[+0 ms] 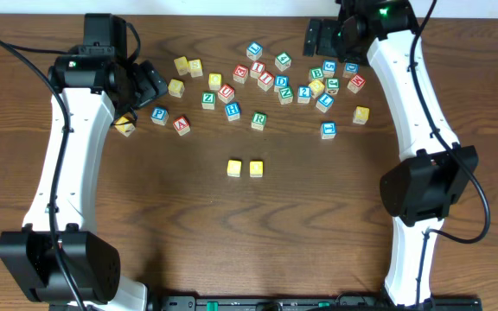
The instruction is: Spell out CORL
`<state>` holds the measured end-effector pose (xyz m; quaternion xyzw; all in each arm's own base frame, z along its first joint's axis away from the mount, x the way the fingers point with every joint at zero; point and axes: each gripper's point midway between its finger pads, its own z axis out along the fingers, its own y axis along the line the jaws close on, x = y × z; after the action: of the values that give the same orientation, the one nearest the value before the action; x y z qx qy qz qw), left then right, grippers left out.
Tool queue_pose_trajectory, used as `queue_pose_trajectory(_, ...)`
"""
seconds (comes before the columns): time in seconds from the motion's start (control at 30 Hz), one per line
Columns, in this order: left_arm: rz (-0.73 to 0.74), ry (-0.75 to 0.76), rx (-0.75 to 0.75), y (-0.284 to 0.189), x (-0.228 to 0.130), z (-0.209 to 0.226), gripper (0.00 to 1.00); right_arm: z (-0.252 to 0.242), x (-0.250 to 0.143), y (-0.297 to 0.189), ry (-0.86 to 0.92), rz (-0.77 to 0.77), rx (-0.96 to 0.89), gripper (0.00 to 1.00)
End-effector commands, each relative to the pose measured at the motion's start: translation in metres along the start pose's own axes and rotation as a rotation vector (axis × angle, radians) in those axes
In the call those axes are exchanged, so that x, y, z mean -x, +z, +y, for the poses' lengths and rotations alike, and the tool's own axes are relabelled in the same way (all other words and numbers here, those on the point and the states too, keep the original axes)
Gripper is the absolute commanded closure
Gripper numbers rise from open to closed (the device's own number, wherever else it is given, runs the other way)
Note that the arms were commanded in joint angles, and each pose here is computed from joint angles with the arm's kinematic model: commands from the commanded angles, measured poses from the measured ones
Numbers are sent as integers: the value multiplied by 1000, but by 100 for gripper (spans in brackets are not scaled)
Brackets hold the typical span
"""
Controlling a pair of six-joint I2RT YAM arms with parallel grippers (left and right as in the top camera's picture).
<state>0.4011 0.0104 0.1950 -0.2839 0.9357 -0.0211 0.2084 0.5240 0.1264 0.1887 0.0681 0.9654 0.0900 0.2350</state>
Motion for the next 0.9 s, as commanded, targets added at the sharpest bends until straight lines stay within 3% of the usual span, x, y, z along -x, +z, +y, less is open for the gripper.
queue_pose_trajectory(0.0, -35, -35, 83, 7, 9, 18, 0, 3, -10, 20, 29, 40, -7, 1)
queue_pose_trajectory(0.3, 24, -157, 164, 7, 6, 60, 0, 13, -33, 60, 18, 117, -25, 2)
queue_pose_trajectory(0.6, 83, -155, 178, 5, -7, 65, 0, 16, -48, 81, 129, 163, -44, 18)
queue_pose_trajectory(0.87, 87, -155, 177, 6, -8, 64, 1, 67, -45, 83, 159, 119, 79, 21)
